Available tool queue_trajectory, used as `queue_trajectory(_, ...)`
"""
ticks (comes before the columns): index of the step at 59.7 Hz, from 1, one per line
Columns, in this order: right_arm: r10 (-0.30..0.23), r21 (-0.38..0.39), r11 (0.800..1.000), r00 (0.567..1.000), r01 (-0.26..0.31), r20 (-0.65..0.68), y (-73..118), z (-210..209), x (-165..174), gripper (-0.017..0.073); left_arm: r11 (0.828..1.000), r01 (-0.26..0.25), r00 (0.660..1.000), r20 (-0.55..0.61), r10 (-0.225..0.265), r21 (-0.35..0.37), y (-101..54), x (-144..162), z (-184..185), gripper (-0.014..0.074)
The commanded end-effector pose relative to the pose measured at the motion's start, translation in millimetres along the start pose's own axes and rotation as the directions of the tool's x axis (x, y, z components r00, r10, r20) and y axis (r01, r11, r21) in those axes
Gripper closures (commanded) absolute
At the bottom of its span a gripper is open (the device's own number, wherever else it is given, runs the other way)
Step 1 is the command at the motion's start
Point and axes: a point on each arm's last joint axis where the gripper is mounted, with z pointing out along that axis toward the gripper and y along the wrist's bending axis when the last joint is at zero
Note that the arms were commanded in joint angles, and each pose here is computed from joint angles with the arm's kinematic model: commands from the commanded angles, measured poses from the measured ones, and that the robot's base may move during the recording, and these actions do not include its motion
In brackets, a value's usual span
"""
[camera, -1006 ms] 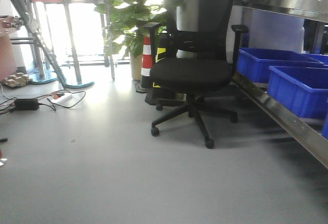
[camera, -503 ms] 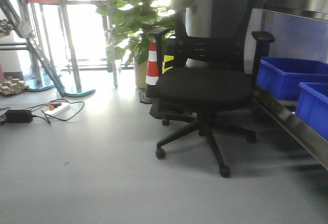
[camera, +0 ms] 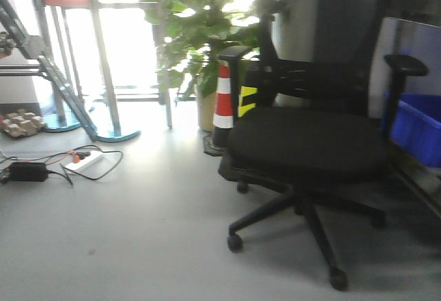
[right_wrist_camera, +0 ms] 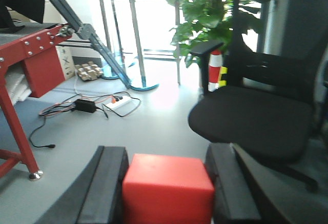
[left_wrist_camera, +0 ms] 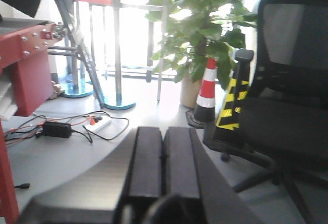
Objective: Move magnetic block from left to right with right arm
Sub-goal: 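Drive the base past the chair to the second grey table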
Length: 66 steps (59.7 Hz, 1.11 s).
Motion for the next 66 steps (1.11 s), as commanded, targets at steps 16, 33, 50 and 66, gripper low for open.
queue_trajectory(16, -0.025, -0.008, 1.000, 0.996, 0.026, 0.087, 2.1, 0.3, -14.4, 0.0330, 1.000, 0.007, 0.996, 0.092, -0.007, 0.008, -0.4, -6.0, -1.0, 0.0710)
queue_trajectory(33, -0.025, -0.008, 1.000, 0.996, 0.026, 0.087, 2.1, 0.3, -14.4, 0.0330, 1.000, 0.007, 0.996, 0.092, -0.007, 0.008, -0.4, -6.0, -1.0, 0.0710)
queue_trajectory(50, -0.025, -0.008, 1.000, 0.996, 0.026, 0.087, 2.1, 0.3, -14.4, 0.0330, 1.000, 0.007, 0.996, 0.092, -0.007, 0.008, -0.4, -6.0, -1.0, 0.0710)
queue_trajectory(66, -0.025, -0.008, 1.000, 0.996, 0.026, 0.087, 2.1, 0.3, -14.4, 0.0330, 1.000, 0.007, 0.996, 0.092, -0.007, 0.008, -0.4, -6.0, -1.0, 0.0710)
